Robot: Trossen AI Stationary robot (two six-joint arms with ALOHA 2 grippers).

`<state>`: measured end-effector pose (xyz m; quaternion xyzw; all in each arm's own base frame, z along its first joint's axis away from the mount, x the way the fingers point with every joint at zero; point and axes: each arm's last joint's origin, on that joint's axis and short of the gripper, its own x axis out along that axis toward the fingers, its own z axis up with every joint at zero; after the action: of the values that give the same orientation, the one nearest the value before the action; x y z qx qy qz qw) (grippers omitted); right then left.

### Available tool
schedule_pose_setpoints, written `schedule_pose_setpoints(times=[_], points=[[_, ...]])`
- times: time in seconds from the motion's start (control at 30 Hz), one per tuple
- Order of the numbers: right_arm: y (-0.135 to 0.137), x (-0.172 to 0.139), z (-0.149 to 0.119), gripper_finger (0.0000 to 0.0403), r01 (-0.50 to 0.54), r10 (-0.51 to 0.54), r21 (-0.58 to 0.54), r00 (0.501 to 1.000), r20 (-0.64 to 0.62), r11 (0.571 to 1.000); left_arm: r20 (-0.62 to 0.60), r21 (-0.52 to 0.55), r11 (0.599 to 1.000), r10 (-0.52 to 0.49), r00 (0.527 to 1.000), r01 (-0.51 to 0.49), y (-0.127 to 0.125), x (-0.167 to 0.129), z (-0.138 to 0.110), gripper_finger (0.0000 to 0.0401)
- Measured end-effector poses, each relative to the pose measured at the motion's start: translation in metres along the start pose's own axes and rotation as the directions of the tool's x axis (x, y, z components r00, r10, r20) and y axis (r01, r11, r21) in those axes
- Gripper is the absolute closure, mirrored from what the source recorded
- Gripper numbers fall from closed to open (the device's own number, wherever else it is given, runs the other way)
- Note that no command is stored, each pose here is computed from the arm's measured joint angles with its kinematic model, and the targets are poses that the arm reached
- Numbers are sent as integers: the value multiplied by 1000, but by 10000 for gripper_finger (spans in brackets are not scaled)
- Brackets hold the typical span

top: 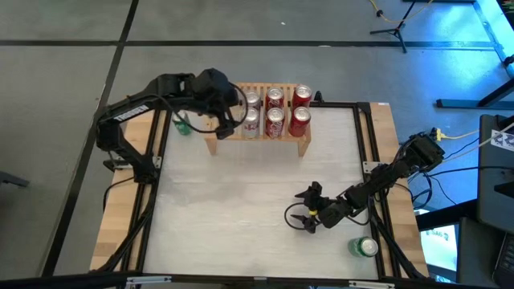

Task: Place canned beverage on shelf
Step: Put the top green soda can on the shelf

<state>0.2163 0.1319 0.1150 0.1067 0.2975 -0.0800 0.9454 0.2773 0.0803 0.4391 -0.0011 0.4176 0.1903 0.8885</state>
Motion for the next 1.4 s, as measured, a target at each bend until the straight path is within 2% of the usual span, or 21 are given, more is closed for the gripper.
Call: schedule_pose_setpoints(times=[0.23, 0.47, 0.53, 0.67, 0.87, 1.0, 1.23, 1.33, 1.4], points=[[0, 2, -3, 29, 3, -3, -5, 1000, -7, 1000, -140, -107, 984, 125, 982, -140, 16, -25, -25, 52], [0, 4, -4, 29, -6, 6, -9, 1000, -20, 1000, -288, -205, 920, 269, 919, -334, 36, -35, -44, 53], [0, 4, -4, 29, -6, 5, -8, 1000, -20, 1000, -298, -237, 898, 297, 907, -372, 41, -34, -46, 53], [0, 4, -4, 29, -6, 5, -9, 1000, -20, 1000, -368, -282, 864, 305, 878, -418, 55, -27, -61, 54], [0, 4, -5, 29, -11, 11, 6, 1000, -26, 1000, -484, -375, 772, 309, 819, -513, 79, -9, -92, 54], [0, 4, -5, 29, -11, 11, 6, 1000, -26, 1000, -574, -391, 736, 274, 772, -552, 93, 9, -114, 54], [0, 4, -4, 29, -6, 6, 0, 1000, -22, 1000, -686, -333, 746, 228, 691, -576, 99, 39, -146, 54], [0, 4, -4, 29, -6, 6, 0, 1000, -22, 1000, -703, -319, 755, 216, 678, -572, 97, 50, -155, 54], [0, 4, -4, 29, -6, 6, 0, 1000, -22, 1000, -695, -331, 746, 221, 684, -578, 100, 55, -158, 54]])
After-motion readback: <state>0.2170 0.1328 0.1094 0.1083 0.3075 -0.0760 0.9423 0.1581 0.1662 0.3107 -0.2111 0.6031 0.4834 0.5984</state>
